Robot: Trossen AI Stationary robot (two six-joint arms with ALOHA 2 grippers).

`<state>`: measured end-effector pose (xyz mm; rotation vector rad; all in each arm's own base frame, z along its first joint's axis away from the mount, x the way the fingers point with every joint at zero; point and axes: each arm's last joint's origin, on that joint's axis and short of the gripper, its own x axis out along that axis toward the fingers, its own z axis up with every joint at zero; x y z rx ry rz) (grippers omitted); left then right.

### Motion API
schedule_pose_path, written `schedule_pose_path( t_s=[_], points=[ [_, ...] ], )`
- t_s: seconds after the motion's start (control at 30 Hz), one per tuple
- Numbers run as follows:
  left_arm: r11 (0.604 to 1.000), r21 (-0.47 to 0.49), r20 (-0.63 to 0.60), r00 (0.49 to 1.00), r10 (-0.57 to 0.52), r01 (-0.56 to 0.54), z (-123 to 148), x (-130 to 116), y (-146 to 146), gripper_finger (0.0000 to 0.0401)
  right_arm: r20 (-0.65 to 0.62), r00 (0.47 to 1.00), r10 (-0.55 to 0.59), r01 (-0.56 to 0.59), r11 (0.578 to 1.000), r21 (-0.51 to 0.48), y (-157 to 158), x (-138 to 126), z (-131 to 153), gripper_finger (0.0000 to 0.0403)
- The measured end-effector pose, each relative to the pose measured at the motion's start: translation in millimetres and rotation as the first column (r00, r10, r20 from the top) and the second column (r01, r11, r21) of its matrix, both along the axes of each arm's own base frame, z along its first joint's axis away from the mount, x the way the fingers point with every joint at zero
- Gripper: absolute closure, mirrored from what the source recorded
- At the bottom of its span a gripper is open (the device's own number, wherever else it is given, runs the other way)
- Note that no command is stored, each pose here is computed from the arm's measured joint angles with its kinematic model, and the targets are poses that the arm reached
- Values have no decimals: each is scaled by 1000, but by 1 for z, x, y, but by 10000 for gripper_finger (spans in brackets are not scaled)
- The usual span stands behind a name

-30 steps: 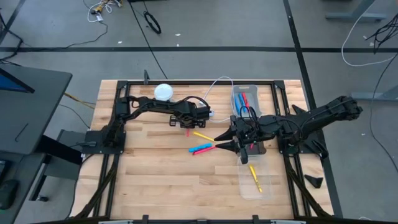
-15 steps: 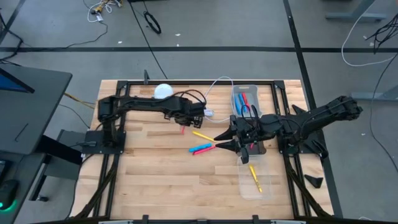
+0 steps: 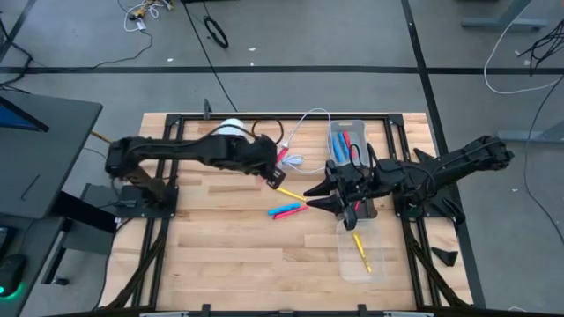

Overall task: Pick & Place Markers
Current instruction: Put the top pink pen into the transparent bin

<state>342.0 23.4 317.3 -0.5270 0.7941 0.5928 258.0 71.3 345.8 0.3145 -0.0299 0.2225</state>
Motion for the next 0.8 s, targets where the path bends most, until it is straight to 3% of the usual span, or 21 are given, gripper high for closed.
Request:
schedule_pose_path(
  t_s=[0.4, 0.8],
  points=[
    [956, 205, 267, 928, -261, 210, 65, -28, -34, 375, 14, 1000, -1, 0, 1000, 4, 0, 0, 1, 282],
    [883, 397, 503, 745, -438, 251, 113, -43, -59, 375, 6, 1000, -1, 1, 1000, 2, 0, 0, 1, 282]
  ],
)
